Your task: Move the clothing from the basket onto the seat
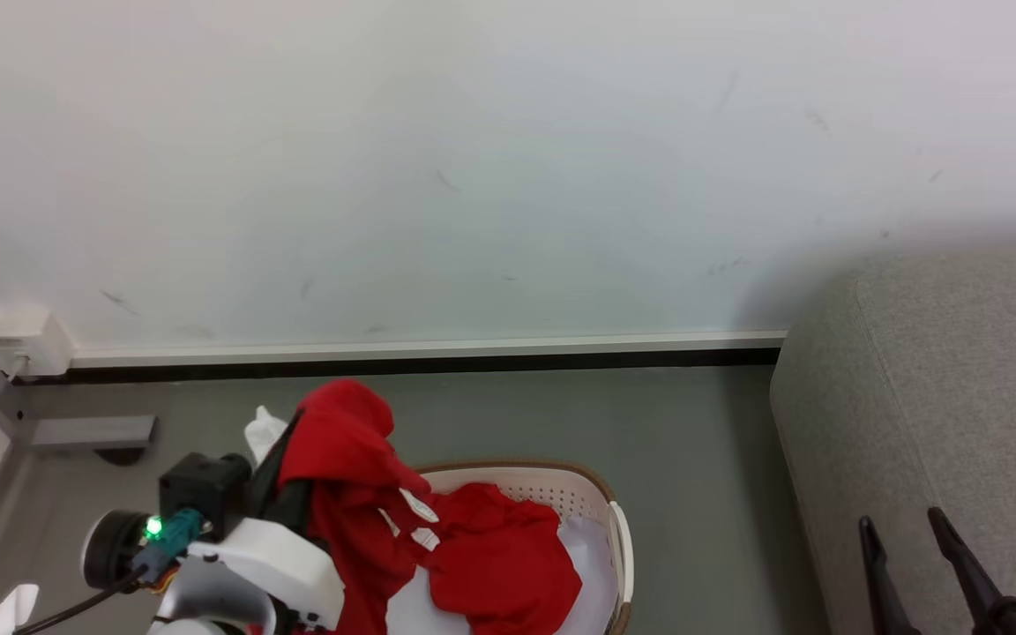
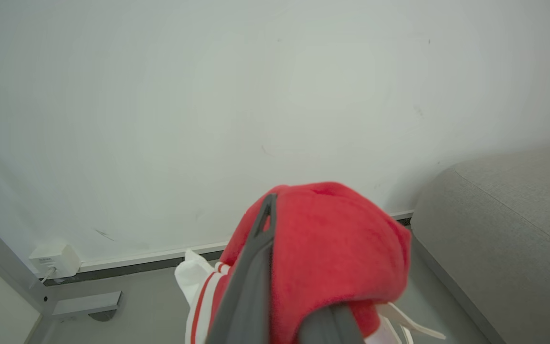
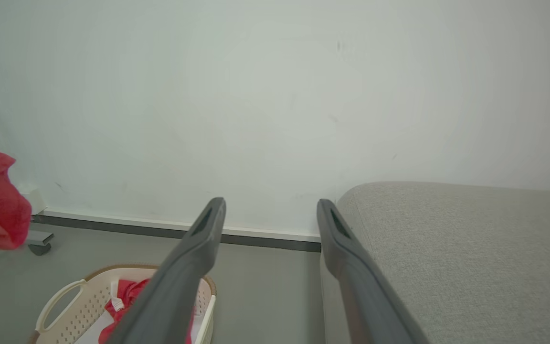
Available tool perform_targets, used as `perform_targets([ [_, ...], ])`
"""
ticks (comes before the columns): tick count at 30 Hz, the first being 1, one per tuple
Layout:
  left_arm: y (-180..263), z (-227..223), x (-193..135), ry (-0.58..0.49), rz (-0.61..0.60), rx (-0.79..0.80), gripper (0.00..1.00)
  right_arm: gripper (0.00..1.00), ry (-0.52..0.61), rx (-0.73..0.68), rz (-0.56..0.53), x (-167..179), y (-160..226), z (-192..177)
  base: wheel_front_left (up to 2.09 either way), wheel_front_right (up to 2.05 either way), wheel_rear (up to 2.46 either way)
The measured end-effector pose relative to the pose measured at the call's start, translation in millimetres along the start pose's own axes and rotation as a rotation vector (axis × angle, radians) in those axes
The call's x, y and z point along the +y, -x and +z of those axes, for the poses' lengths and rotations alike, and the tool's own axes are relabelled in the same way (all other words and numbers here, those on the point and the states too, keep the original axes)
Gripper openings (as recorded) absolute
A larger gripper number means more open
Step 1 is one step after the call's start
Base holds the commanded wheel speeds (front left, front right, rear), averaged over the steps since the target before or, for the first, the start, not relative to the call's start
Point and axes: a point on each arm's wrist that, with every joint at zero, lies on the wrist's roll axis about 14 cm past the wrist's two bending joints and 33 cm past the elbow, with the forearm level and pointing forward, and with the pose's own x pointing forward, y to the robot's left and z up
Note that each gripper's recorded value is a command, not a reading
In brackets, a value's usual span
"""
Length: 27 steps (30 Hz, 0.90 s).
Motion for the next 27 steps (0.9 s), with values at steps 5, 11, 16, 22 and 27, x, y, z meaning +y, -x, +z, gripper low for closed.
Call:
perform_targets([
  [5,-1,4,-11,0.005,-0.039,-0.001,0.0,1.0,-0.014,-0.025,0.069,19,-6,8,0.0,0.0,0.0],
  [11,-5,13,-35,0.012,-0.123,-0.012,0.0,1.0,0.004,-0.08,0.222,54,-17,30,0.0,0.0,0.0],
  [16,-13,27,-65,0.023,-0.216,-0.043,0.0,1.0,0.02,-0.107,0.394,99,-22,49,0.0,0.0,0.0],
  [22,-19,41,-106,0.041,-0.33,-0.07,0.0,1.0,0.016,-0.119,0.558,146,-19,62,0.0,0.0,0.0],
  [27,-19,48,-137,0.03,-0.425,-0.081,0.0,1.0,0.034,-0.104,0.646,173,-17,61,0.0,0.0,0.0],
])
